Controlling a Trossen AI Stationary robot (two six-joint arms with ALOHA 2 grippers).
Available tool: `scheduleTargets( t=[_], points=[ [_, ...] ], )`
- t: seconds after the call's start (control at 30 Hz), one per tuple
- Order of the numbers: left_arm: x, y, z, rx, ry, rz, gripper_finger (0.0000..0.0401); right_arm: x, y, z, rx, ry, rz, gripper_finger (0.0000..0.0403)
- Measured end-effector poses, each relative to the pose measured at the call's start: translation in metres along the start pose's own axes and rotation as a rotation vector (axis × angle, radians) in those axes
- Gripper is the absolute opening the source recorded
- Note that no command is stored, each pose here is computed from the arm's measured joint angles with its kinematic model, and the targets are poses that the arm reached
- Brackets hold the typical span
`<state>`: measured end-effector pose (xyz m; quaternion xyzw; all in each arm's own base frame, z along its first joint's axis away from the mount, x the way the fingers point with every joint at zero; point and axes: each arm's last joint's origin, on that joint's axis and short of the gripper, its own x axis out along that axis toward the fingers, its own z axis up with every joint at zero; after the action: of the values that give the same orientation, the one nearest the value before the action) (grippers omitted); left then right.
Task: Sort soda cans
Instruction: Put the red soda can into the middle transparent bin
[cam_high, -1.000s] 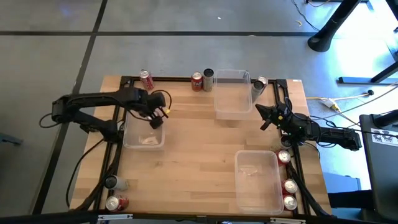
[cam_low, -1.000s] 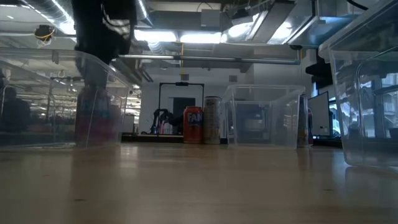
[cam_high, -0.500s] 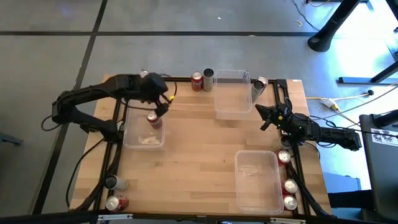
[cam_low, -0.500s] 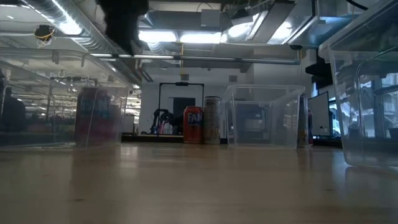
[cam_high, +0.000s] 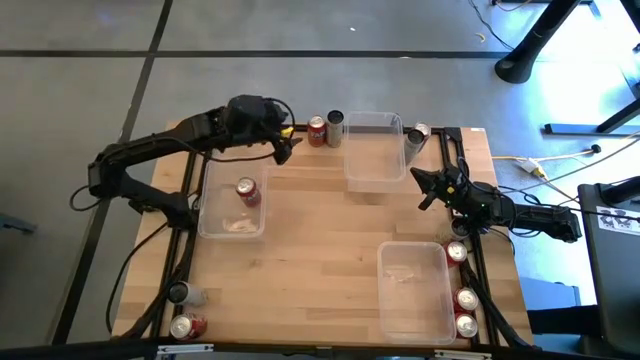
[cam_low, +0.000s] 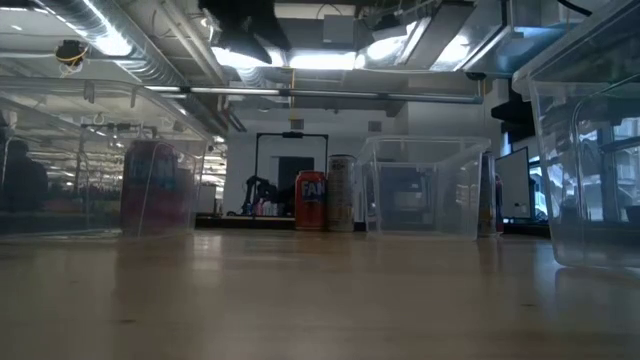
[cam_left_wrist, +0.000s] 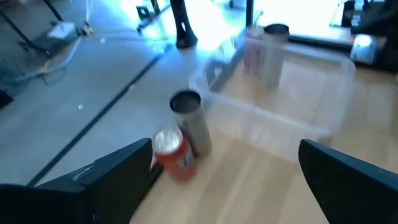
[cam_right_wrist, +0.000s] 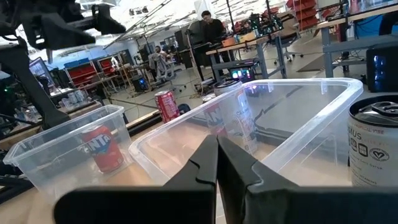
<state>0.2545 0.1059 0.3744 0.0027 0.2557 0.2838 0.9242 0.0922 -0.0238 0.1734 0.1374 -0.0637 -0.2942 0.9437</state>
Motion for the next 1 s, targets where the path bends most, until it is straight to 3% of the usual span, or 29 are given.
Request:
scheduleTargets(
  t=[0.3, 0.6, 0.87, 1.0],
  points=[
    [0.027, 0.005, 0.004, -0.040, -0.051, 0.033, 0.0391, 0.000, 0.000, 0.000, 0.002, -0.002, 0.000, 0.0005],
    [0.072, 0.060, 0.011, -0.147, -0.034, 0.146, 0.0391, 0.000, 0.000, 0.000, 0.004, -0.002, 0.001, 0.0005],
    [0.110, 0.082, 0.004, 0.025, 0.014, 0.171, 0.0391, 0.000, 0.000, 0.000, 0.002, 0.002, -0.001, 0.0005],
    [0.122, 0.083, -0.005, -0.015, 0.060, 0.168, 0.0391, 0.000, -0.001, 0.000, -0.001, -0.003, -0.017, 0.0005]
  ],
)
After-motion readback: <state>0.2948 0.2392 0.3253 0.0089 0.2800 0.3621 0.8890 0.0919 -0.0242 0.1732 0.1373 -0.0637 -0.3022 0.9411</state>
